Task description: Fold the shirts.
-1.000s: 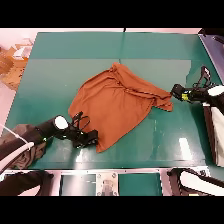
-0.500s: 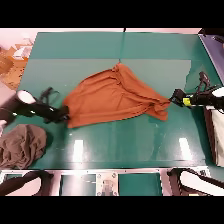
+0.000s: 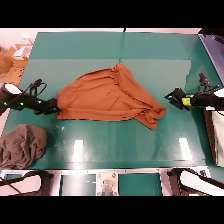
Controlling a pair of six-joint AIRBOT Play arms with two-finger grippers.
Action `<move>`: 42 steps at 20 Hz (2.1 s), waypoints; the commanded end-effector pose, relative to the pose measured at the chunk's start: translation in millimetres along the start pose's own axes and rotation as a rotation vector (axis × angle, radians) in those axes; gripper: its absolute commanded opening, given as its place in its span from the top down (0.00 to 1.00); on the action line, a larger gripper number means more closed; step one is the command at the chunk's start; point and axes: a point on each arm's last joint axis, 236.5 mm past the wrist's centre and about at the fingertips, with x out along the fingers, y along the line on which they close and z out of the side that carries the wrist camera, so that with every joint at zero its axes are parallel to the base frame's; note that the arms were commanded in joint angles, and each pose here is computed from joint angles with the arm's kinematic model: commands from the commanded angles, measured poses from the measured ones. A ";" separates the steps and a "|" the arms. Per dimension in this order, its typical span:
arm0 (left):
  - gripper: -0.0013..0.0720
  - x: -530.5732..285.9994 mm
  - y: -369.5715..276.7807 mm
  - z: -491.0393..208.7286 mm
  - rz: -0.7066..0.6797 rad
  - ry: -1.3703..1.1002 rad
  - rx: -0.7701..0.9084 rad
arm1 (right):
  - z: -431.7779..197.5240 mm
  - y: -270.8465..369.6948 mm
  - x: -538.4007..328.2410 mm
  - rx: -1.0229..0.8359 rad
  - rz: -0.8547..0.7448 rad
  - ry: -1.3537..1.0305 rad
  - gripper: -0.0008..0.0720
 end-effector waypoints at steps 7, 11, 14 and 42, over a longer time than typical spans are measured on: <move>0.95 2.4 -4.0 2.1 -0.032 0.002 0.010 | -90.5 -24.9 -7.0 0.188 0.072 0.260 0.39; 0.95 2.4 -3.8 2.7 -0.031 -0.001 0.009 | -136.5 -5.9 26.1 0.230 0.121 0.312 0.39; 0.95 2.4 -4.0 2.3 -0.032 0.001 0.009 | -135.8 4.9 39.5 0.204 0.120 0.272 0.39; 0.95 -569.4 -362.0 -43.2 -0.311 -1.436 0.853 | -12.4 330.7 -556.6 -0.775 0.368 -1.421 0.96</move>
